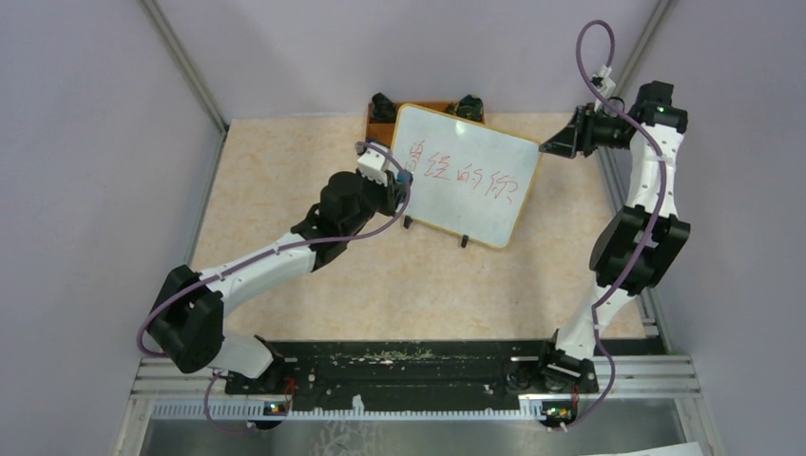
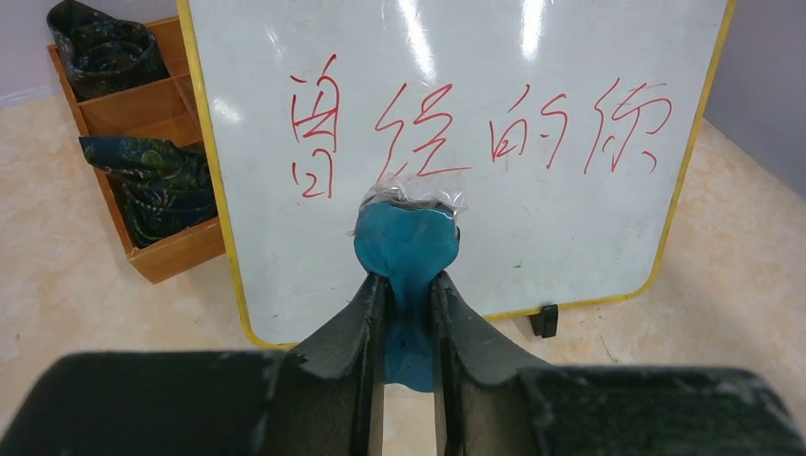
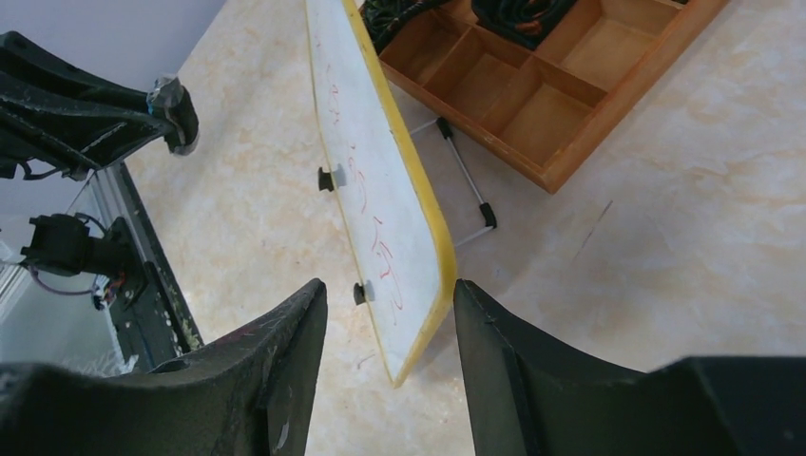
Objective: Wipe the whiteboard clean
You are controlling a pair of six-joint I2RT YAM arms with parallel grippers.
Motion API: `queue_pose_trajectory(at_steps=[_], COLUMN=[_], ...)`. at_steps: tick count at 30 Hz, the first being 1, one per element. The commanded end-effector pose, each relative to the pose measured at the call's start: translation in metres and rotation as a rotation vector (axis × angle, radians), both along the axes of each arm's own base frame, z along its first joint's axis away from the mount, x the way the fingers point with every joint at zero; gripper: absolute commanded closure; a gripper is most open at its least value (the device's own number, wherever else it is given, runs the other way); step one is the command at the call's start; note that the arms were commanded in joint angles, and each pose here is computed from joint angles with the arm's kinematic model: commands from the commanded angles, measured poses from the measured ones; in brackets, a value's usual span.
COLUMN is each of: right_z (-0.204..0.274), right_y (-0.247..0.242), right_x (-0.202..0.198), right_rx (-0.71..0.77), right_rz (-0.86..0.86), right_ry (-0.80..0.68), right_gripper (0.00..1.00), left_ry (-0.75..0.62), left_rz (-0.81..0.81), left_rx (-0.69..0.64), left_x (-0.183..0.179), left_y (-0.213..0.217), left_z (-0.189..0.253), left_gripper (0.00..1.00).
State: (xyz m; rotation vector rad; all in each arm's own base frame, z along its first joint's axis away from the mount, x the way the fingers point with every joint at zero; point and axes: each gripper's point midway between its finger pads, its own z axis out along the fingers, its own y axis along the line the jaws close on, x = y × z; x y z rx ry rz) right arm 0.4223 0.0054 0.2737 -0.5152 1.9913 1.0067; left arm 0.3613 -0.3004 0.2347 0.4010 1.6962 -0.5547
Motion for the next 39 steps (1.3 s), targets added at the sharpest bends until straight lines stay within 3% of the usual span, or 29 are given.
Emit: queue_pose_trajectory(at_steps=[1,14,21,26,31,39], right_z=[0.01,0.003,0.042,0.058,0.044,0.012], right_y=[0.022,0.028,0.03,0.015,-0.007,-0.007], right_x=[0.0,0.007,-0.005,0.004,0.021,0.036], right_rx=[-0.002,-0.051,-0.072,-0.125,-0.137,-0.092], right_rz=[0.07,0.029,0.005,-0.109,-0.156,-0.015], right_ry=[-0.056,-0.06,-0.14,-0.18,-0.152,-0.069], right_gripper=[0.49,0.52,0.52,0.53,0.53,0.56], left_ry=[-0.071,-0.074,-0.056,-0.046,-0.037,-0.047], left_rz=[-0.008,-0.018,-0.029,-0.04,-0.053,-0.049], left_rx=[-0.043,-0.039,-0.033,-0.032,-0.037,-0.03], left_x=[-0.001,-0.009,-0.007,-0.003,0.002,0.017], left_y=[0.001,0.006,0.002,-0.005,-0.013,-0.024], left_z=[0.038,0.038,0.026,0.017,0.013,0.013], left_gripper=[0.84,0.84,0.84,0.84,0.84,0.83])
